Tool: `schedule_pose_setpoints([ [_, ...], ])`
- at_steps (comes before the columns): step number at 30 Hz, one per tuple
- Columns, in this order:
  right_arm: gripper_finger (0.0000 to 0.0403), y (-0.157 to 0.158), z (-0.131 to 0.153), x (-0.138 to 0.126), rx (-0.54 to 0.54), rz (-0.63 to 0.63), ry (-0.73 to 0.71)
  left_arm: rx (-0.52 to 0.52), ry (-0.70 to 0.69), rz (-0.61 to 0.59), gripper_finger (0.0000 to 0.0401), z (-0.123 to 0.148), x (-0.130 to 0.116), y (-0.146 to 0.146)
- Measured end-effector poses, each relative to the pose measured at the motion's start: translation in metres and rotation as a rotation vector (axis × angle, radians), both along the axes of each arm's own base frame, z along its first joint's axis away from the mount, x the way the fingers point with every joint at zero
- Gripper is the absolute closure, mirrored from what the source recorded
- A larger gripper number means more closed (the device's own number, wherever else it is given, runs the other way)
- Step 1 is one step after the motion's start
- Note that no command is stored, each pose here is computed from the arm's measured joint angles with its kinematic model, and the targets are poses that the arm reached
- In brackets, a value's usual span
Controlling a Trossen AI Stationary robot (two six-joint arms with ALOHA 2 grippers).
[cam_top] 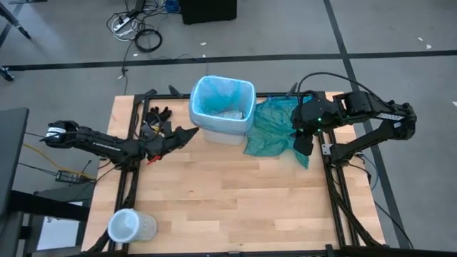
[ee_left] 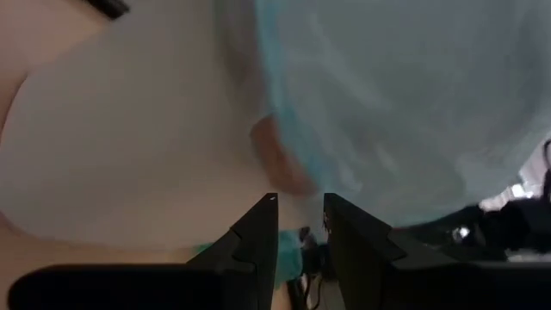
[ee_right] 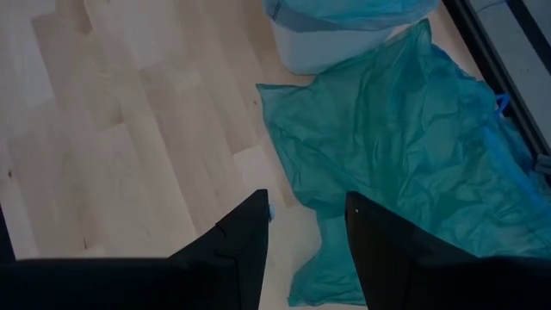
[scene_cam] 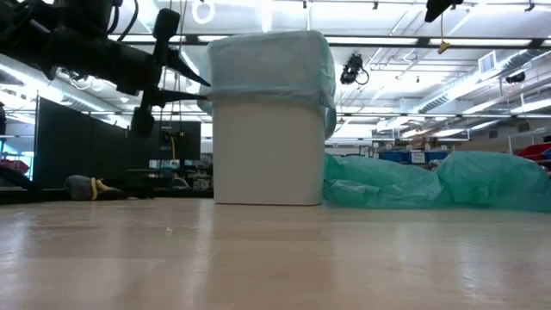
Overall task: Place trash/remove bag and relplace
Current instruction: Remove the blue plastic trash bag from the trash bin
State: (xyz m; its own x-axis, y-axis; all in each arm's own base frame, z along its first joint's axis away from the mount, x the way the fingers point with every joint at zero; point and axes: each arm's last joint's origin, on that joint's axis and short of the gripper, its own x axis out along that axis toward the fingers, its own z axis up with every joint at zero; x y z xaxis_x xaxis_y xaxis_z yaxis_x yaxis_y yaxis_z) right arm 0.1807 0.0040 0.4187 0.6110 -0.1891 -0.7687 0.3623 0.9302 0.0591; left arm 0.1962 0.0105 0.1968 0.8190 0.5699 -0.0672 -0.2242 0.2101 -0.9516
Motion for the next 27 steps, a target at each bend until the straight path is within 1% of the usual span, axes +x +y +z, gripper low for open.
schedule_pose_setpoints([
  [4, 0.0261, 0.0000, 0.0000, 0.0000, 0.000, 0.000, 0.000, 0.007, -0.015, 0.054, 0.0297, 0.0017, -0.0009, 0.0013],
  [22, 0.0261, 0.0000, 0.0001, 0.0000, -0.005, 0.007, 0.001, 0.003, 0.022, 0.055, 0.0297, -0.0043, 0.0014, 0.0012],
  [27, 0.0261, 0.0000, 0.0002, 0.0000, -0.005, 0.007, 0.000, 0.005, 0.026, 0.077, 0.0297, -0.0052, 0.0016, 0.0021],
])
